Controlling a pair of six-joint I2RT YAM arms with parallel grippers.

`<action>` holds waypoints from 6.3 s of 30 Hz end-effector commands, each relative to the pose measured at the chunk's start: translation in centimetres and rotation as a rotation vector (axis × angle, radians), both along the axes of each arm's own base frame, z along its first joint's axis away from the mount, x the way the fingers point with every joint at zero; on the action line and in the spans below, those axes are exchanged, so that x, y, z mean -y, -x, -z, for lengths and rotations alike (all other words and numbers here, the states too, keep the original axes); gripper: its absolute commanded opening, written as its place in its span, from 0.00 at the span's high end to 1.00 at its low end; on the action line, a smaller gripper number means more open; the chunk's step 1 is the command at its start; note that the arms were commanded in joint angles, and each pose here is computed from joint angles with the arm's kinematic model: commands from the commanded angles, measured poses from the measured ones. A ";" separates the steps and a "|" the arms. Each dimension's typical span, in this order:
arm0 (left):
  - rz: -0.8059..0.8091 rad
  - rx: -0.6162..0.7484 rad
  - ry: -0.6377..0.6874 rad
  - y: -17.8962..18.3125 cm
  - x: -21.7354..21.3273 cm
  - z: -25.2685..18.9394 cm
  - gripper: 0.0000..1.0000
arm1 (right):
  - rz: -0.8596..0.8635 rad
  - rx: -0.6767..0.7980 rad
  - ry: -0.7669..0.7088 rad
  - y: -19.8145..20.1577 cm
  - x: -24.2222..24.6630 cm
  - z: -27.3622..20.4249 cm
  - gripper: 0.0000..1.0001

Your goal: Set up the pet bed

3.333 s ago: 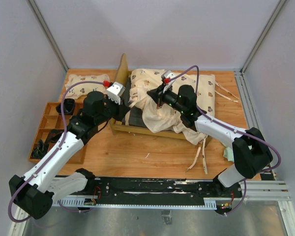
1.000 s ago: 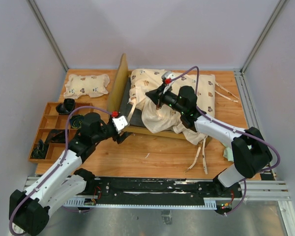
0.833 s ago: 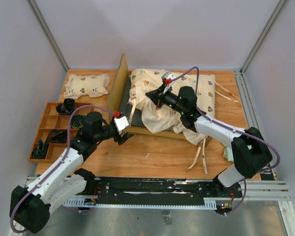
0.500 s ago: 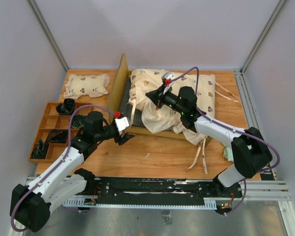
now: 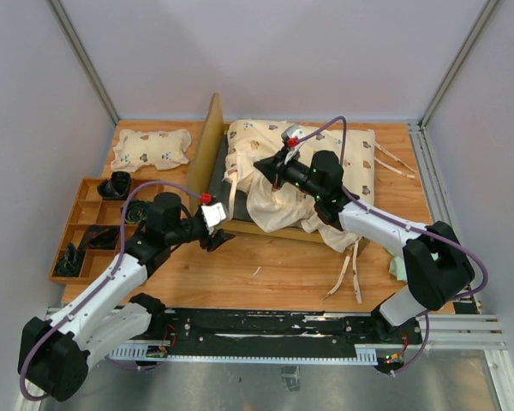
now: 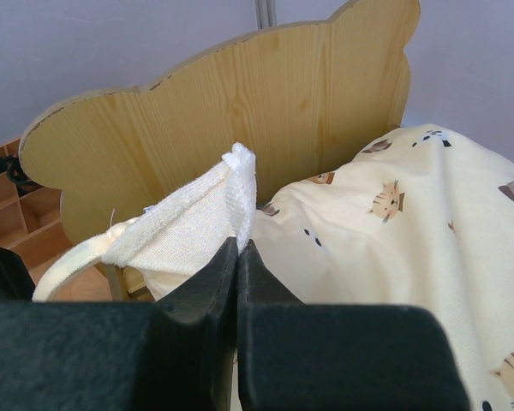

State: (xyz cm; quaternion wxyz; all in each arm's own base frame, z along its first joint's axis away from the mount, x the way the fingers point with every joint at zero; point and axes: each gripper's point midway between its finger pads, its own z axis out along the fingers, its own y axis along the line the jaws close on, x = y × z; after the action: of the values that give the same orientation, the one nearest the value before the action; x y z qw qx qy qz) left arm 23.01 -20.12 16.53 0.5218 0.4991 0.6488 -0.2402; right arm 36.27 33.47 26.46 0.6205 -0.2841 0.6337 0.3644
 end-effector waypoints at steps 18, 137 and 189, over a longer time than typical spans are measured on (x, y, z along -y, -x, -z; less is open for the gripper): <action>-0.072 0.086 0.119 -1.9 0.4 -7.0 1.00 | 0.024 0.048 -0.036 -0.8 1.0 -1.6 1.00; -0.676 -0.617 0.029 -3.7 -0.4 15.8 0.61 | 0.075 0.034 0.127 -2.4 1.3 2.1 1.00; -0.860 -0.697 0.448 -0.8 -1.7 8.3 1.00 | -0.012 -0.066 0.477 16.4 -6.8 16.4 0.48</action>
State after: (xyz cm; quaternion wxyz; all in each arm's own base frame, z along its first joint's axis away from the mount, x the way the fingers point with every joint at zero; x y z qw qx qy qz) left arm 24.02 -18.31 8.00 0.4264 -0.0422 0.8560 -0.2893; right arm 18.95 37.08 9.64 0.4670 -0.3968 0.7546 0.2346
